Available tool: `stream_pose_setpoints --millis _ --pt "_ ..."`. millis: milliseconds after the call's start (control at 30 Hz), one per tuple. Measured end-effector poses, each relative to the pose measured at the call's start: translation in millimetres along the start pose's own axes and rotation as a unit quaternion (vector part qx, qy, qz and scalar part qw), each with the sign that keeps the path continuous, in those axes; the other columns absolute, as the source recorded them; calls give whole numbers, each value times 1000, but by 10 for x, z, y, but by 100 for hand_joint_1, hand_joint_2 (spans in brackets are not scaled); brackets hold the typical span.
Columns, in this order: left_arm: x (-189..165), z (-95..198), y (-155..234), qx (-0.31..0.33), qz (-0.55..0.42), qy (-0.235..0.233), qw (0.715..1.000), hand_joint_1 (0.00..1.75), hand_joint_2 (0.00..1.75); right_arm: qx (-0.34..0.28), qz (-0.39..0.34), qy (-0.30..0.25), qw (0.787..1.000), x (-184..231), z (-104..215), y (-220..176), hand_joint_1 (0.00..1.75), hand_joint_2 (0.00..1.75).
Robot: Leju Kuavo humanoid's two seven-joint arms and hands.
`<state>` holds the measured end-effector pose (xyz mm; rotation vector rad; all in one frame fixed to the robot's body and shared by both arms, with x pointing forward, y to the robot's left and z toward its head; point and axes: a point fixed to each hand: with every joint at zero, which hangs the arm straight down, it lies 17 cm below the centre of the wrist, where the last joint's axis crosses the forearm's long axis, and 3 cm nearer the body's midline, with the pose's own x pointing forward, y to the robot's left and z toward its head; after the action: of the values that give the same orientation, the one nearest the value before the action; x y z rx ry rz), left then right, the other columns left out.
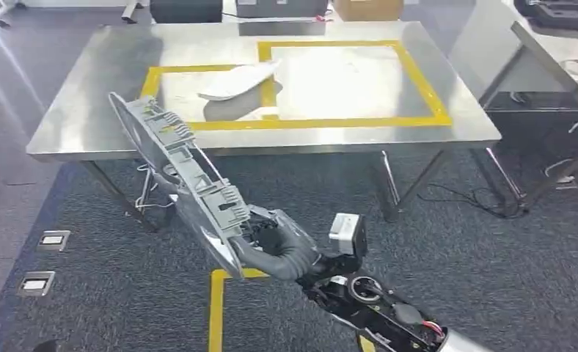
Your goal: Take the parts from the cabinet and place them on the table.
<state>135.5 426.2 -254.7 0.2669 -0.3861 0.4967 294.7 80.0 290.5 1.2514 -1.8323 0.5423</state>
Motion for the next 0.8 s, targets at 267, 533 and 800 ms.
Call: stream_pose_setpoints --millis 267,533,800 --pt "-36 9 -28 -2 -1 2 1000 0 175 -3 -1 2 1000 -17 21 -7 175 175" --pt "46 -6 -8 -1 0 -3 1000 0 175 -3 1 -4 1000 22 7 -11 175 175" --pt "33 -7 24 1 -1 -2 1000 0 175 -3 -1 -2 1000 9 20 0 175 175"
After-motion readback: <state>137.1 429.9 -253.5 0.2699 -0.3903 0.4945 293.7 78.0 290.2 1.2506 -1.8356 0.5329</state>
